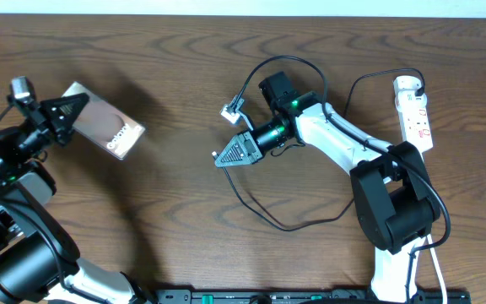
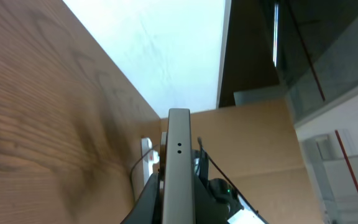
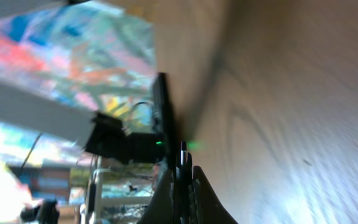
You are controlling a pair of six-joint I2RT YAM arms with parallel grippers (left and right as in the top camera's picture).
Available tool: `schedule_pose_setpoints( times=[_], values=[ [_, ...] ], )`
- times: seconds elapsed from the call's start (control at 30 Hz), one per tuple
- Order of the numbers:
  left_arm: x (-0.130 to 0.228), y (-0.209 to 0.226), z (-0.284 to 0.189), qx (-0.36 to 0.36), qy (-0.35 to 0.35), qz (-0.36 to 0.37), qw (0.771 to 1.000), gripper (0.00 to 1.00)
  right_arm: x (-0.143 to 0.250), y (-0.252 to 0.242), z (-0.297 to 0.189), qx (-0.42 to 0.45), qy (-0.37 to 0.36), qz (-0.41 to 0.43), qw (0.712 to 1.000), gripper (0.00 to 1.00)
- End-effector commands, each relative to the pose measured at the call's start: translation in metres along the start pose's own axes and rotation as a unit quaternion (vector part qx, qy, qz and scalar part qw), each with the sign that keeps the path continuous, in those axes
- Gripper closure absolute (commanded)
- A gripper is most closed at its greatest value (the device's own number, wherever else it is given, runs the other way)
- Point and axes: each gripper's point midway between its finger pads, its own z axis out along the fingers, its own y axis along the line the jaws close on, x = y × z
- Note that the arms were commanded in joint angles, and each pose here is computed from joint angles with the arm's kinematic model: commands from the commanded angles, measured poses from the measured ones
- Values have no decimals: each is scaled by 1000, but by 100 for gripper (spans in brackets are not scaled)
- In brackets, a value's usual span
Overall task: Plug charger to phone and switch on socket
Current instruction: 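Lift the cable plug with the right gripper toward the phone's bottom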
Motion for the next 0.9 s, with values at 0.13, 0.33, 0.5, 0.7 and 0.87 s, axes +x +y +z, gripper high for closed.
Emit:
schedule_pose_setpoints(
  times=[0.13, 0.33, 0.5, 0.7, 0.87],
  values=[
    [29, -15, 47, 17, 72, 26, 997, 93, 2, 39, 19, -92, 6, -105, 990, 99],
    [55, -20, 78, 30, 123, 35, 991, 93, 8, 44, 31, -95, 21, -108, 989, 99],
    [68, -22, 91, 37, 146, 43, 988, 93, 8, 44, 31, -95, 20, -109, 989, 99],
    [82, -25, 103, 46, 168, 61, 983, 93, 7, 45, 29, -100, 17, -111, 989, 99],
    [84, -25, 105, 49, 171, 72, 981, 93, 4, 49, 29, -111, 12, -120, 987, 99]
  ],
)
